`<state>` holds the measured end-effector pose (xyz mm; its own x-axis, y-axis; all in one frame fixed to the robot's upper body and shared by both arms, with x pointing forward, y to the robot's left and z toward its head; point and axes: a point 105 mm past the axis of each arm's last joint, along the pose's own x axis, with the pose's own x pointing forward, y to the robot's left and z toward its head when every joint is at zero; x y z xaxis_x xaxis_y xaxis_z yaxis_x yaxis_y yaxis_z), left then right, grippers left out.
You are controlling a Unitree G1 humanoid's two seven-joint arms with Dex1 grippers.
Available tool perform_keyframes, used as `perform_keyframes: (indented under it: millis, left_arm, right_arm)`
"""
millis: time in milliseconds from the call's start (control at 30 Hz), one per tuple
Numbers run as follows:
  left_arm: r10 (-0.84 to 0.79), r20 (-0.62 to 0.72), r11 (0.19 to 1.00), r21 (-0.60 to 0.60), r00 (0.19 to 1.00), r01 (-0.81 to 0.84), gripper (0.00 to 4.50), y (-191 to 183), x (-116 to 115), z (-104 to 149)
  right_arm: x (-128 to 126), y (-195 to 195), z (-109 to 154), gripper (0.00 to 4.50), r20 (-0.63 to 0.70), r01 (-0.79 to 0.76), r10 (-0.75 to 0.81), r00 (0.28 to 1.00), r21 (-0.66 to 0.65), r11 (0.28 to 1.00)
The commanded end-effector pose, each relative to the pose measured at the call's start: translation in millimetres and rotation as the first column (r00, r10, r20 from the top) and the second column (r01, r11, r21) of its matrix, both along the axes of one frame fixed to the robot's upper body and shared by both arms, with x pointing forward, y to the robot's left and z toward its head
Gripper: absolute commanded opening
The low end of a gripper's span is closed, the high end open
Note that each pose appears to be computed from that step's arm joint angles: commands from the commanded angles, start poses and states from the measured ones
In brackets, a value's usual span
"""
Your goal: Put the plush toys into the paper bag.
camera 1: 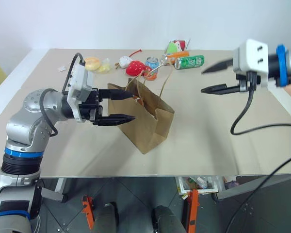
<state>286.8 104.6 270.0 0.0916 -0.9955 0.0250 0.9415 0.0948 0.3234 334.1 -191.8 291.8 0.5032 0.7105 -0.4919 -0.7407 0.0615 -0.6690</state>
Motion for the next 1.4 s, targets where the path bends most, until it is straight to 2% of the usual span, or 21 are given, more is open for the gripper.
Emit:
perform_keyframes:
  millis: [33,100,167,233,300,467,500,567,667,767,967,1133,1400]
  left_arm:
    - [0.027,0.023,0.999,-0.034,0.999,-0.026,3.44,11.5,-3.1,7.4]
    - [0.042,0.006,0.998,-0.038,0.999,-0.042,3.44,18.6,-1.3,3.0]
    - [0.066,-0.014,0.997,-0.044,0.998,-0.066,3.44,23.0,3.5,3.4]
    - [0.129,-0.084,0.99,-0.046,0.988,-0.133,3.44,84.3,16.1,-33.8]
    - [0.181,-0.119,0.983,-0.021,0.976,-0.185,3.44,128.4,13.9,-68.4]
    - [0.256,-0.147,0.966,0.014,0.955,-0.257,3.44,152.5,14.4,-97.9]
    - [0.187,-0.091,0.982,-0.019,0.978,-0.189,3.44,108.7,20.5,-60.1]
    - [0.095,-0.03,0.995,-0.016,0.995,-0.095,3.44,46.0,5.2,-18.0]
    - [0.069,-0.037,0.997,-0.023,0.997,-0.07,3.44,3.9,-10.4,6.8]
    - [0.053,-0.062,0.998,-0.037,0.997,-0.055,3.44,-19.2,-17.3,22.9]
    - [0.067,-0.089,0.998,-0.014,0.994,-0.068,3.44,-29.8,-18.2,31.9]
    - [0.104,-0.132,0.994,-0.01,0.986,-0.106,3.44,-22.6,-12.6,34.5]
    - [0.157,-0.211,0.987,-0.002,0.965,-0.161,3.44,1.6,-6.0,8.0]
  right_arm:
    - [-4.3,-5.4,-19.1,0.95,-0.007,0.049,-0.049,0.999,0.062,0.997]
    - [-0.7,-4.9,-37.7,0.05,-0.037,0.077,-0.073,0.997,0.103,0.992]
    - [3.6,-1.0,-52.3,0.05,-0.047,0.092,-0.086,0.995,0.131,0.987]
    - [7.7,4.5,-60.8,0.05,-0.045,0.095,-0.09,0.995,0.152,0.984]
    - [14.7,11.2,-62.3,0.05,-0.025,0.102,-0.099,0.995,0.181,0.978]
    - [25.3,28.9,-64.7,0.05,-0.01,0.093,-0.093,0.996,0.224,0.97]
    - [26.1,35.3,-64.3,0.05,-0.017,0.08,-0.078,0.997,0.242,0.967]
    - [26.6,42.9,-63.6,0.05,-0.024,0.063,-0.058,0.998,0.263,0.963]
    - [27.4,55.7,-66.3,0.05,-0.026,0.033,-0.027,0.999,0.271,0.962]
    - [25.2,66.8,-70.7,0.05,-0.037,0.0,0.01,0.999,0.266,0.964]
    - [21.6,64.4,-73.9,0.05,-0.056,-0.007,0.021,0.998,0.247,0.969]
    - [20.8,56.6,-73.8,0.05,-0.055,0.014,-0.001,0.998,0.238,0.971]
    - [19.1,49.5,-71.1,0.05,-0.054,0.049,-0.036,0.998,0.266,0.963]
